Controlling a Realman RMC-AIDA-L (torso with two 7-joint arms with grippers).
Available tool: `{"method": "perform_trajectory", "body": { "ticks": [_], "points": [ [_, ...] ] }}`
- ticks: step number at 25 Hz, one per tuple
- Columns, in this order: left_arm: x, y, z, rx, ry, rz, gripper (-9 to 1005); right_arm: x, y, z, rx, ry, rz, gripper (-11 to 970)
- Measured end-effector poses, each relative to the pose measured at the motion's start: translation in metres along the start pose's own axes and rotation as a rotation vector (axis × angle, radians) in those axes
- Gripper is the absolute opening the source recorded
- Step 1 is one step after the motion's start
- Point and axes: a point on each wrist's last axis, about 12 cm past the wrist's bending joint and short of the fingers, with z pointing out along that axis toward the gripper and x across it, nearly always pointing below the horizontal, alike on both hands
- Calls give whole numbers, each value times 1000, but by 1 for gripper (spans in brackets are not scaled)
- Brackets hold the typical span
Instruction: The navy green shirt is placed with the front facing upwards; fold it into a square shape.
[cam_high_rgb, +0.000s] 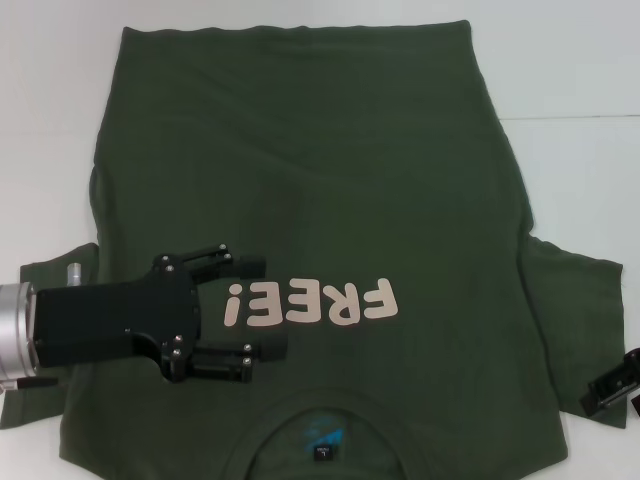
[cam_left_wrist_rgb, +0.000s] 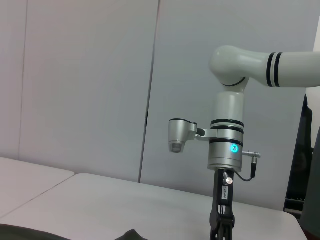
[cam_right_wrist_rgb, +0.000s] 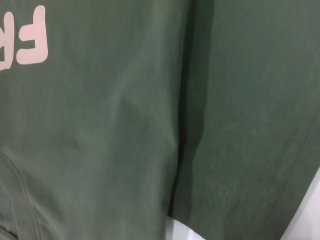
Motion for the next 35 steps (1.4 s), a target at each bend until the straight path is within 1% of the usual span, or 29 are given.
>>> {"method": "perform_trajectory", "body": {
  "ticks": [20,27,35],
  "points": [
    [0,0,0,1,-1,-1,894,-2,4,5,-11,-13,-15,851],
    [0,-1,0,1,-1,-2,891,-6,9,5,-46,-42,-29,852],
    [1,-1,0,-1,-1,-2,887,-8,12,8,-56,-39,-37,782]
  ]
}}
